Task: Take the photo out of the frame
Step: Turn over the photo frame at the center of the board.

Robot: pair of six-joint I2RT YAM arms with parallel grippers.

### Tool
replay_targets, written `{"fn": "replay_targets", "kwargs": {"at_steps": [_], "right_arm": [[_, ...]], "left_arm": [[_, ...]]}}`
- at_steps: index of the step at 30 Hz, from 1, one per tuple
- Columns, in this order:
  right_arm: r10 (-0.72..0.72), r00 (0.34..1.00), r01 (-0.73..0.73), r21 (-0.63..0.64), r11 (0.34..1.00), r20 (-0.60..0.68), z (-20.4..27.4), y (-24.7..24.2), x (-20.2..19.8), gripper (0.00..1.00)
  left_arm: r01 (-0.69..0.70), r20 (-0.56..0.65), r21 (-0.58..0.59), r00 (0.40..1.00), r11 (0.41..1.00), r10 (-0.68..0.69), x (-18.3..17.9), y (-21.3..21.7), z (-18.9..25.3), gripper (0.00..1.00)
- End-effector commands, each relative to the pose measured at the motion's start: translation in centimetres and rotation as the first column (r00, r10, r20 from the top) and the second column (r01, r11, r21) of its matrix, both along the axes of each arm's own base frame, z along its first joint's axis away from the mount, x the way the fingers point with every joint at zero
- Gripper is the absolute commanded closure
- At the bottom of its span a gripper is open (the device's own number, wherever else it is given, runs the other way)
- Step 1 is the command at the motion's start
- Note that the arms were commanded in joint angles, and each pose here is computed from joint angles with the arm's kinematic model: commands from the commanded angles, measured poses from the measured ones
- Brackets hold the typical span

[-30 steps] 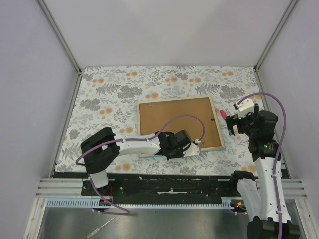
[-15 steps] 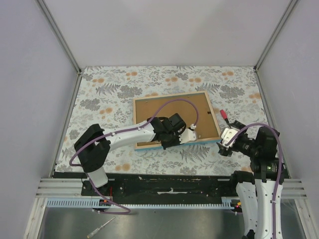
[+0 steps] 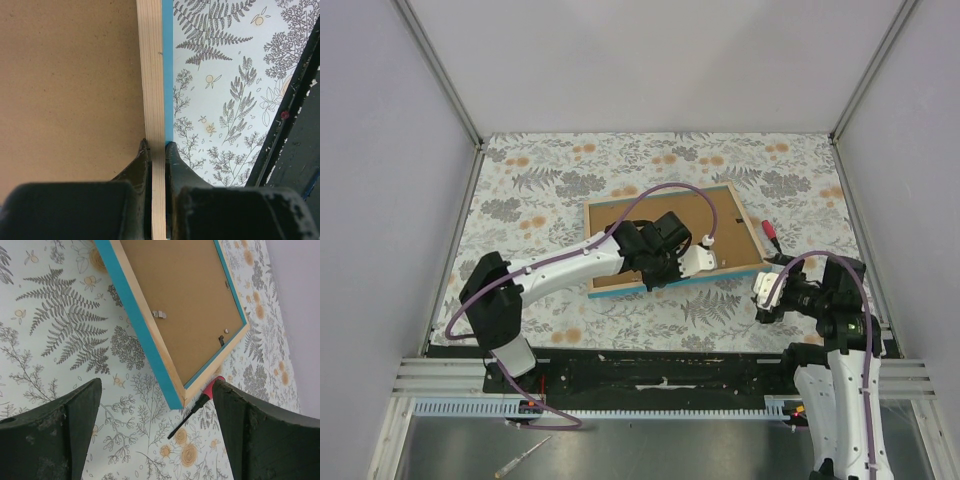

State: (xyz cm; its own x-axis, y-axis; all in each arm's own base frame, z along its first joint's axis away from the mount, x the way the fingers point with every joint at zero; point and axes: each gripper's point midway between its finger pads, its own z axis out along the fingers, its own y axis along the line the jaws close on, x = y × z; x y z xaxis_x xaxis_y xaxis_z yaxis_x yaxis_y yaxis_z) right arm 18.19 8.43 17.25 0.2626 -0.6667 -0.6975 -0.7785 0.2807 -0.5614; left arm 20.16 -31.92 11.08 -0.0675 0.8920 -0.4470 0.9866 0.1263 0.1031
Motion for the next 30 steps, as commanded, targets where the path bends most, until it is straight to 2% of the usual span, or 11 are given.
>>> {"fn": "replay_targets", "kwargs": {"at_steps": [1, 10, 14, 19, 23, 30], "right_arm": [[-0.005, 0.996, 0.012, -0.072, 0.997, 0.092, -0.4, -0.7, 2.2, 0.02], [0.036, 0.992, -0.018, -0.14, 0.99, 0.124, -1.9, 0.5, 3.9, 0.02], [0.021, 0.982, 0.016, -0.195, 0.981, 0.188, -2.4, 0.6, 5.7, 0.02], [0.01, 0.959, 0.047, -0.194, 0.98, 0.282, -1.2, 1.1, 7.4, 0.03], [0.031, 0.943, 0.04, -0.206, 0.978, 0.33, -0.4, 1.7, 7.8, 0.06], [0.095, 0.943, 0.023, -0.345, 0.938, 0.32, -1.5, 1.9, 8.2, 0.14]], "left_arm": [[0.021, 0.148, -0.154, 0.989, 0.988, 0.002, 2.1, -2.1, 7.1, 0.98], [0.015, 0.137, -0.167, 0.991, 0.986, 0.008, 2.2, -2.6, 8.8, 0.98], [0.018, 0.137, -0.167, 0.99, 0.986, 0.005, 2.2, -2.8, 9.4, 0.98], [0.025, 0.128, -0.163, 0.992, 0.986, -0.004, 2.0, -2.7, 9.7, 0.98], [0.032, 0.124, -0.145, 0.992, 0.989, -0.014, 1.9, -2.4, 9.4, 0.98], [0.037, 0.117, -0.134, 0.993, 0.99, -0.021, 1.7, -2.3, 9.4, 0.98]]}}
